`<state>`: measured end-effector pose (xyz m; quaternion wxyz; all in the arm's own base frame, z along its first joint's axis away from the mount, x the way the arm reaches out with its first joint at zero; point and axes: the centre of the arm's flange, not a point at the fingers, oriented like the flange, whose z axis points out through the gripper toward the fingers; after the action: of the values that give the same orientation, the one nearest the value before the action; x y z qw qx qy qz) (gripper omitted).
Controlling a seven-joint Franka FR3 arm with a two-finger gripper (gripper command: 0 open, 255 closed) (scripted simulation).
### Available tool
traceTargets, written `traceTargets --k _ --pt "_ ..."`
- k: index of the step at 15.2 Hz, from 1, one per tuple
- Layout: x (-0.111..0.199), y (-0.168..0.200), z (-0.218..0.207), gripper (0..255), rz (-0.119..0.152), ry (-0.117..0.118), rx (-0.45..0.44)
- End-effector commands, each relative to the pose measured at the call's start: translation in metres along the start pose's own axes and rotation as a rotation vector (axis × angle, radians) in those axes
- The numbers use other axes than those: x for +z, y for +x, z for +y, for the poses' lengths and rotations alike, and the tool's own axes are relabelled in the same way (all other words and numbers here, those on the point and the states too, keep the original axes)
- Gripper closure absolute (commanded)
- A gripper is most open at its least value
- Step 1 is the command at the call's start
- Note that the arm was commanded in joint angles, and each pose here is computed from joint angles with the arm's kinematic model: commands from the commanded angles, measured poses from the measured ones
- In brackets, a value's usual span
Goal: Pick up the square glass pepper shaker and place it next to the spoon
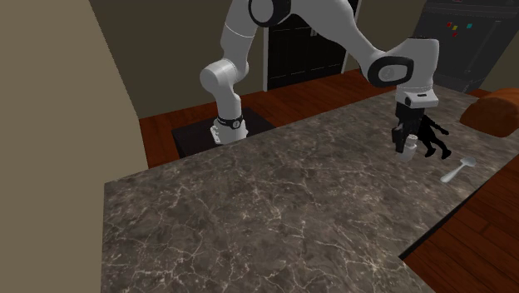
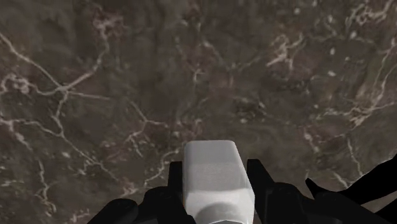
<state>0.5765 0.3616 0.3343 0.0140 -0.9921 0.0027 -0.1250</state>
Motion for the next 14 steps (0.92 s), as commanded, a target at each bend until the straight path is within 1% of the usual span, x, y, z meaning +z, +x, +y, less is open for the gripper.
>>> traceTargets --k 1,2,7,11,14 --pt "0.000 0.000 0.000 255 0.000 0.000 0.000" --pt "0.000 0.000 0.000 0 0.000 0.000 0.000" --pt "0.000 0.000 0.000 0 0.000 0.000 0.000" --pt "-0.050 0.000 0.000 0 0.000 0.000 0.000" --pt "-0.050 0.000 0.000 0 0.000 0.000 0.000"
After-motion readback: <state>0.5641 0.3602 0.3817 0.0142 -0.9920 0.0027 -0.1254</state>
